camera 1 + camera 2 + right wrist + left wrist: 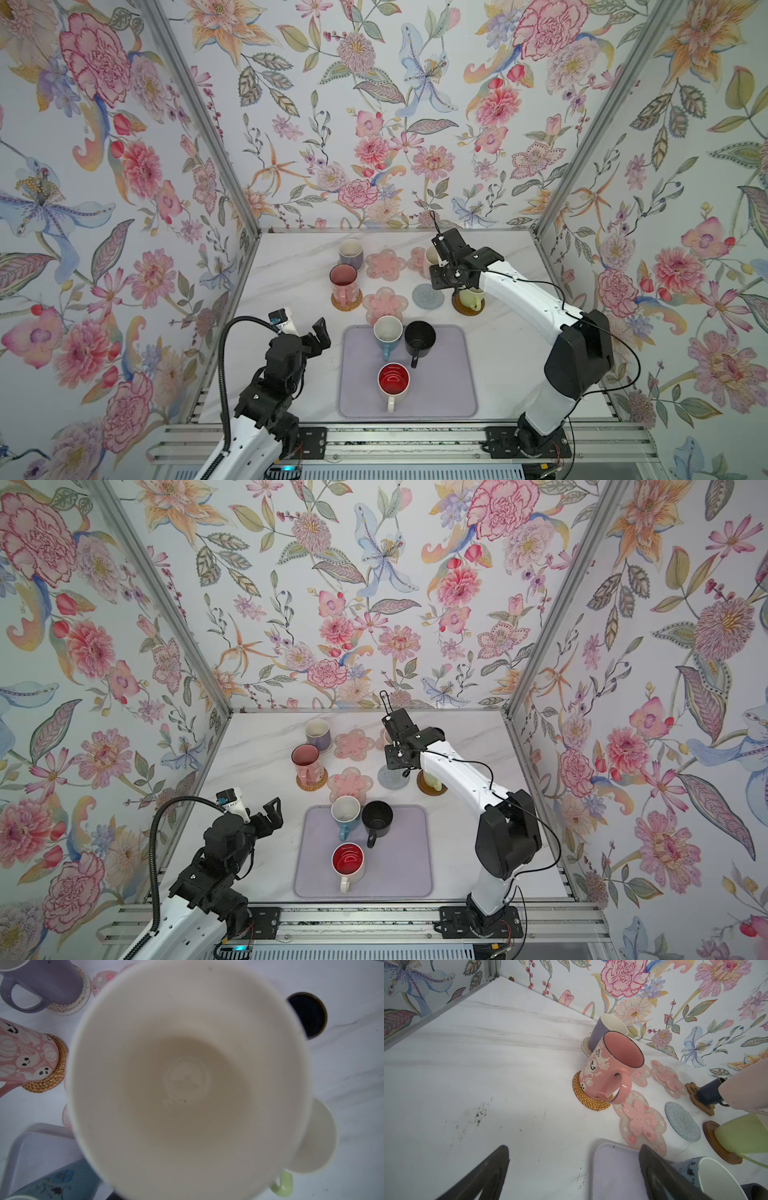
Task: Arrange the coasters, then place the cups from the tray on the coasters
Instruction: 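Lift the cream mug with the right gripper and carry it beyond the tray, then lower the cream mug onto the far pink flower coaster with the right gripper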
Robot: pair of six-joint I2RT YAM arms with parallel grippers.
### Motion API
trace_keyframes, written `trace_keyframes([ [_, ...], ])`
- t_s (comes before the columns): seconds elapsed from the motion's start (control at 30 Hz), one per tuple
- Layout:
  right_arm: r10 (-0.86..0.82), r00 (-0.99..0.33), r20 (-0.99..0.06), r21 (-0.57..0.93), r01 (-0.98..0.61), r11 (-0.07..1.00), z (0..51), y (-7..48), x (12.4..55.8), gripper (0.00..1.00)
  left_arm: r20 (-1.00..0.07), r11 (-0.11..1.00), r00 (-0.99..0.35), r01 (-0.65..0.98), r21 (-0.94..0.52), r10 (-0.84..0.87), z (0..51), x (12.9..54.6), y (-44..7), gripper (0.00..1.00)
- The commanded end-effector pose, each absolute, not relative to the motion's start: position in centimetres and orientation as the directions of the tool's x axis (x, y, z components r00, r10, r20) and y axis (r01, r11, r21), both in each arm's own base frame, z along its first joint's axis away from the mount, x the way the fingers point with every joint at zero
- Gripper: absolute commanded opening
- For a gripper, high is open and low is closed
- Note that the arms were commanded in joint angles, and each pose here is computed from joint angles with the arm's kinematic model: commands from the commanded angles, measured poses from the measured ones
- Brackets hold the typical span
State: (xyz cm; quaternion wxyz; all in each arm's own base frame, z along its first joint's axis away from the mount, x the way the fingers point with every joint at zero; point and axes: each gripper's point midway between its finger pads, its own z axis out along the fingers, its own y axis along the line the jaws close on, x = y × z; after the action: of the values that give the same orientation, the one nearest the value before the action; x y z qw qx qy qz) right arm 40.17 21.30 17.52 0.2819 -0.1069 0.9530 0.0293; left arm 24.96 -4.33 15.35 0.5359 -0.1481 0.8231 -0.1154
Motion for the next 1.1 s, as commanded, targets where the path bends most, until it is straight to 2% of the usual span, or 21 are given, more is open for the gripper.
trace_keyframes([
  [0.0,-0.181,-0.762,-0.622,0.020,-0.247,0.969,20.0,21.7,43.8,0.00,-0.853,0.927,-0.362,-0.149,-0.346,-0.376,16.4,24.9,-3.6,0.99],
  [0.4,-0.191,-0.771,-0.607,0.046,-0.274,0.961,17.7,22.6,49.2,0.00,-0.854,0.926,-0.358,-0.174,-0.335,-0.377,16.7,24.4,-3.0,0.99],
  [1.07,-0.202,-0.793,-0.575,0.018,-0.259,0.966,14.0,22.3,52.8,0.00,-0.851,0.922,-0.356,-0.194,-0.336,-0.385,16.6,24.2,-2.6,0.99],
])
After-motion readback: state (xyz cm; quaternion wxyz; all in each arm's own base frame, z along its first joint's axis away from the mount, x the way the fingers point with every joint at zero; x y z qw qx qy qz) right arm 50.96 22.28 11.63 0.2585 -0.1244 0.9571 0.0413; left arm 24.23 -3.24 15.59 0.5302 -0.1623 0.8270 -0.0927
